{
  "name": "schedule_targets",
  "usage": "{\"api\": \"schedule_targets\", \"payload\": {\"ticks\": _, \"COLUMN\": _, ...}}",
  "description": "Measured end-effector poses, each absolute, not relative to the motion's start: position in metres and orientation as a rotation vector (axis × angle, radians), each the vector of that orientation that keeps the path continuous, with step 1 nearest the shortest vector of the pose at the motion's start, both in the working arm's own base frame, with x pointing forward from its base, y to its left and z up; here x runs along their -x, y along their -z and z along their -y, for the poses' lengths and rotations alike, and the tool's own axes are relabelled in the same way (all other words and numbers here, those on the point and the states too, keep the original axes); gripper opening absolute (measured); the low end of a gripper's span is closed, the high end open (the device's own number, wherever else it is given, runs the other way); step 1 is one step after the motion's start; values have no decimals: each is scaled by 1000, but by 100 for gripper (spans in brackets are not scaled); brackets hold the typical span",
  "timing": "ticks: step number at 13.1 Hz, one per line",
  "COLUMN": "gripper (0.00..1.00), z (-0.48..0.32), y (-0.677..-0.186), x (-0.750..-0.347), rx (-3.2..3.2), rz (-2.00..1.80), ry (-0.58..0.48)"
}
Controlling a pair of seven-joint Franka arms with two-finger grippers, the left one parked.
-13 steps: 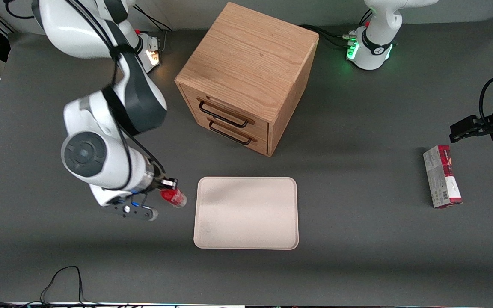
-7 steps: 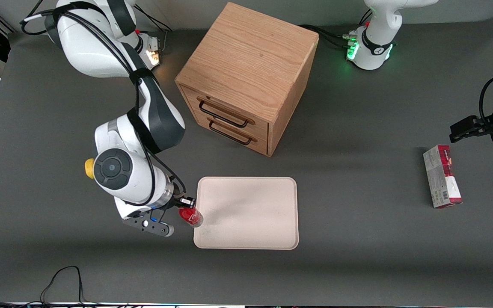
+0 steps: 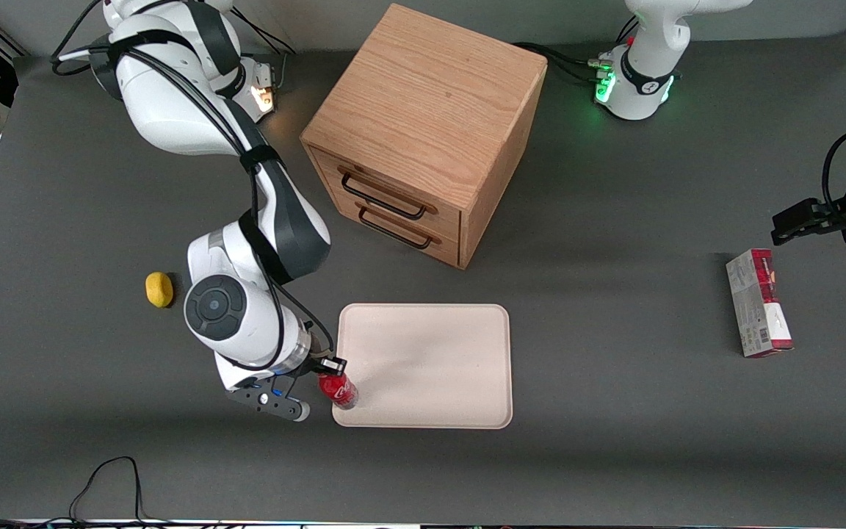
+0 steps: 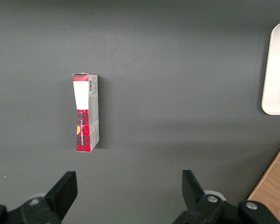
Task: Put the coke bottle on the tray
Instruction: 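Carry the held bottle with the right gripper to the tray corner, then lower the bottle onto the tray and open the right gripper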
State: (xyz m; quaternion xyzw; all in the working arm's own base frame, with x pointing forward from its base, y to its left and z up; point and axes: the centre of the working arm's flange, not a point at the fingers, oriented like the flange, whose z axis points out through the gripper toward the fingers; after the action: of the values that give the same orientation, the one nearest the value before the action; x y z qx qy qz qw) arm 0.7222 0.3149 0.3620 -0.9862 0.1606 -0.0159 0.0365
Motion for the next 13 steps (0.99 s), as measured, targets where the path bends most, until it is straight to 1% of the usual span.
{"api": "schedule_targets", "payload": {"ticks": 7, "gripper": 31, "z": -319, "y": -338, "x": -725, "rx": 3030, "rz": -491, "ry": 43}}
{"api": "schedule_targets", "payload": {"ticks": 11, "gripper": 31, "z": -319, "y": -333, "x": -725, "rx": 3030, "rz": -492, "ry": 44}}
{"api": "schedule_targets", "payload": {"ticks": 12, "gripper": 32, "z": -319, "y": -333, "x": -725, "rx": 3030, "rz": -492, "ry": 44}}
{"api": "schedule_targets", "payload": {"ticks": 13, "gripper": 36, "z": -319, "y": -333, "x": -726, "rx": 3029, "rz": -493, "ry": 45}}
